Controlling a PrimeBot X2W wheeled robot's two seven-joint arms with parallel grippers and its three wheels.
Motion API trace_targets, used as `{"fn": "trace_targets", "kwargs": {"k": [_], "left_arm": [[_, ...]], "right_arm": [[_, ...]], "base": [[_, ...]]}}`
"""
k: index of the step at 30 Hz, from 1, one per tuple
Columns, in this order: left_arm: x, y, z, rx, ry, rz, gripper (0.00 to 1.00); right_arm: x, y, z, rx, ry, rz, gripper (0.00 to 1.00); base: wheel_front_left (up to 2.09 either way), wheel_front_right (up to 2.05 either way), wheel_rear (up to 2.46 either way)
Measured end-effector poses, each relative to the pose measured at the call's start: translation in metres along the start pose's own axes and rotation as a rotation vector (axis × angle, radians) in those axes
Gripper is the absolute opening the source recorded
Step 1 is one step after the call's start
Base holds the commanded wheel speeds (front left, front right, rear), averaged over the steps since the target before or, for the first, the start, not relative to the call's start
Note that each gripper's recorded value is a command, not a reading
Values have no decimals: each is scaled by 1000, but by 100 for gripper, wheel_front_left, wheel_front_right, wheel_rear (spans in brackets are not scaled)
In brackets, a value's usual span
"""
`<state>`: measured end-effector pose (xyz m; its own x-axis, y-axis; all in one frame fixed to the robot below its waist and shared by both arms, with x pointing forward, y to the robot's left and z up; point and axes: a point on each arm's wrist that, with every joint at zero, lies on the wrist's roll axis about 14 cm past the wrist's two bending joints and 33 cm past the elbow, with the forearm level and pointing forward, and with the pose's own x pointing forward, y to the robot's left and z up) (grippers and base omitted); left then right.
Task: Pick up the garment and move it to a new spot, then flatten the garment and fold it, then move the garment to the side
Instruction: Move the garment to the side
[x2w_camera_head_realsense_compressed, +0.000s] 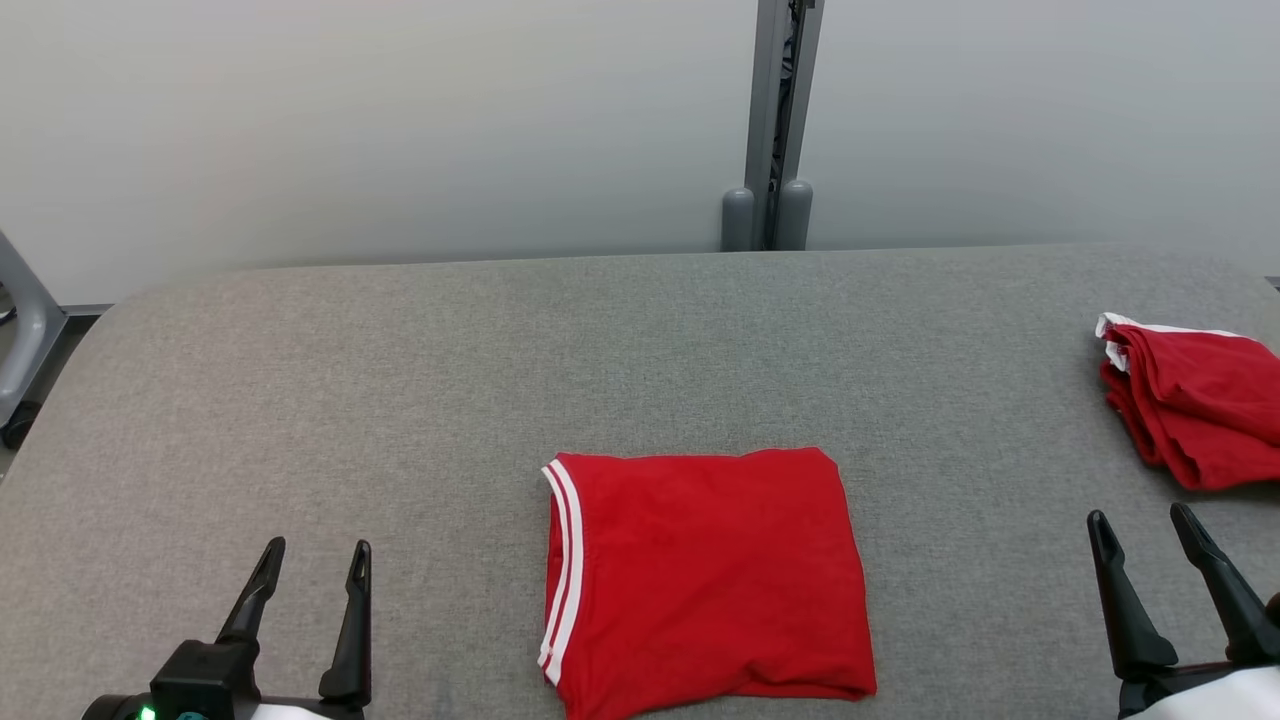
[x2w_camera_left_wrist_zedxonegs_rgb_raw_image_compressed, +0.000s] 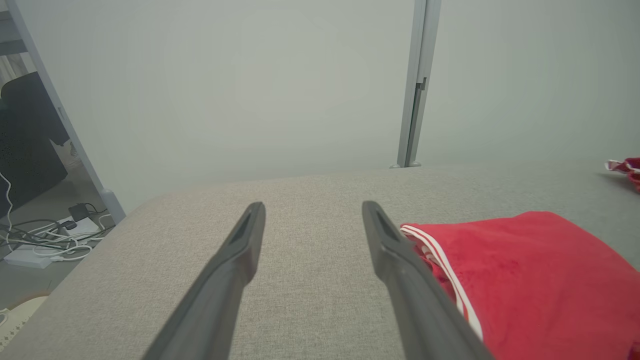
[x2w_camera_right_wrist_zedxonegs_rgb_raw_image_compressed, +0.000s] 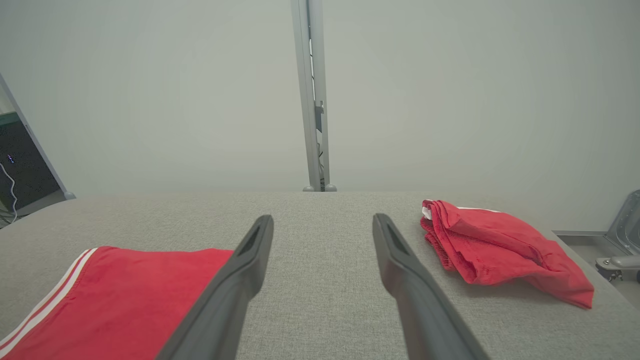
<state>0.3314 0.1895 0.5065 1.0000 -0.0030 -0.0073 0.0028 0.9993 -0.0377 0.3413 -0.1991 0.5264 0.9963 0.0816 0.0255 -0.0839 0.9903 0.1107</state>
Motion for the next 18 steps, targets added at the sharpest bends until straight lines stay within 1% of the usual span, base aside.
{"fn": "trace_targets", "kwargs": {"k": [10,15,18], "left_arm": [[1,6,6,4,-18,17,100],[12,6,13,4,-43,18,100],[24,4,17,-1,-61,10,100]], "right_arm": [[6,3,-13,4,42,16,100],[26,20,-25,8,81,78,100],[41,37,-42,16,130,133,100]], "base": [[0,0,0],[0,0,0],[0,0,0]]}}
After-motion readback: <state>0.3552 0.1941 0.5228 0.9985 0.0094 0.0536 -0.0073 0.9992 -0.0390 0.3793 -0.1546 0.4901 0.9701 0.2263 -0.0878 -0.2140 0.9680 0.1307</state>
